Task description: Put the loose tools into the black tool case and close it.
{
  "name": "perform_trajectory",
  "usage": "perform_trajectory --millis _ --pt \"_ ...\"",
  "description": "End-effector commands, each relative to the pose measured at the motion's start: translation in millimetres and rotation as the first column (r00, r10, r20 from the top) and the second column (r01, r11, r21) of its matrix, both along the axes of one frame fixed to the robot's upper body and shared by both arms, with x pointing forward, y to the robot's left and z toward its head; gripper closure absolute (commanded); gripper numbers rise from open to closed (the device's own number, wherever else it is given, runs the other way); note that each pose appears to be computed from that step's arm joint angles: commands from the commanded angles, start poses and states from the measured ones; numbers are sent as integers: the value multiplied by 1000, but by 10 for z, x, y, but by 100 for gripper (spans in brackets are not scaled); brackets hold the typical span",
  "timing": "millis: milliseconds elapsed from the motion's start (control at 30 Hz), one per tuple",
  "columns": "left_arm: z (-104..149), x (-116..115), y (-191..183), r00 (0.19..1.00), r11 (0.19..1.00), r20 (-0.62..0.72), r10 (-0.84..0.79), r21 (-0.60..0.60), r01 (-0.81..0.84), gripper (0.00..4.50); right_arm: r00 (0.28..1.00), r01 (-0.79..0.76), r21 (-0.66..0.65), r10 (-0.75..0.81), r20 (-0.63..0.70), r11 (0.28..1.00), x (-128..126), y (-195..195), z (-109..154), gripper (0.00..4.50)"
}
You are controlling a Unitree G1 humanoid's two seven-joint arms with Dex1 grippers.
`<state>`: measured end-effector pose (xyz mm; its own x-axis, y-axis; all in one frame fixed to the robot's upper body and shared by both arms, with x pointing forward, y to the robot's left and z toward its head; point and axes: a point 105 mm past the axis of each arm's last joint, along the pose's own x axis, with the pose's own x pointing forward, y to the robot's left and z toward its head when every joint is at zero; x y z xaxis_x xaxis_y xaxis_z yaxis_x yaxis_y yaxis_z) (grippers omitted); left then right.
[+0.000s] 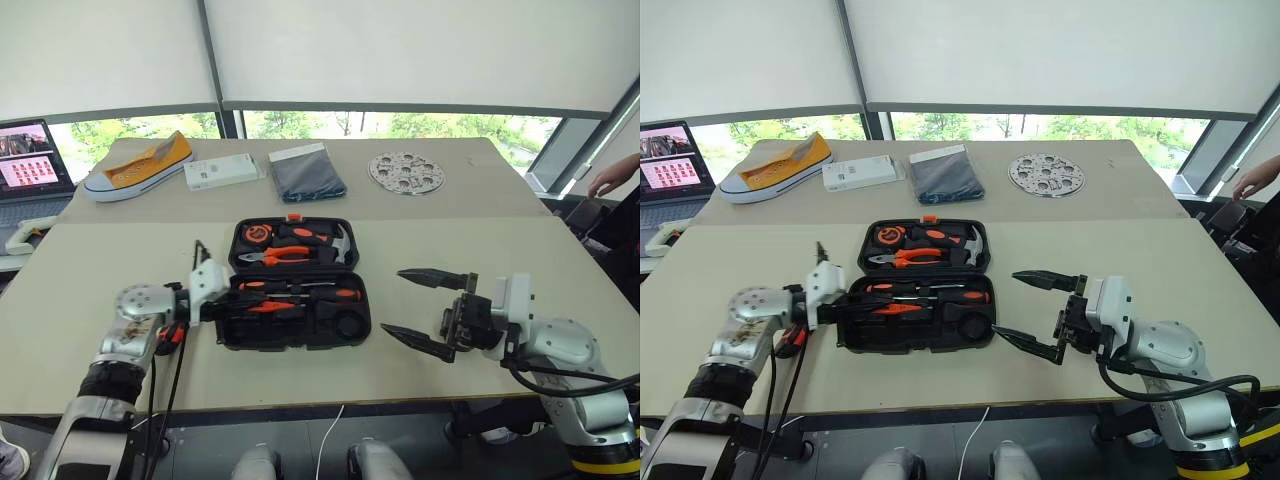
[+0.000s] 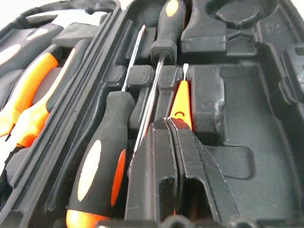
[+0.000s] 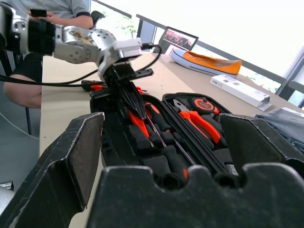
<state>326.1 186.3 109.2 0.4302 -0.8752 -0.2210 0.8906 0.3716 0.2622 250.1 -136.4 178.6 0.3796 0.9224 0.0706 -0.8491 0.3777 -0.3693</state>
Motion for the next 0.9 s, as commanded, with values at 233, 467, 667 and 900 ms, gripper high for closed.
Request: perform_trajectory --millis 233,467,667,900 --pt "292 -521 1236 874 867 -90 477 -115 -484 125 989 -9 -22 12 149 1000 43 -55 9 0" --pt "-49 -1295 2187 555 579 -204 806 77 -812 3 987 -150 -55 153 48 987 -66 -42 -158 0" --pt "-122 -1596 2374 383 427 -260 886 138 -894 3 982 -188 -77 190 23 979 -103 -103 -216 0" --pt "132 -1227 1816 483 536 -327 812 90 -839 3 992 -124 4 124 24 992 -42 -147 -93 0"
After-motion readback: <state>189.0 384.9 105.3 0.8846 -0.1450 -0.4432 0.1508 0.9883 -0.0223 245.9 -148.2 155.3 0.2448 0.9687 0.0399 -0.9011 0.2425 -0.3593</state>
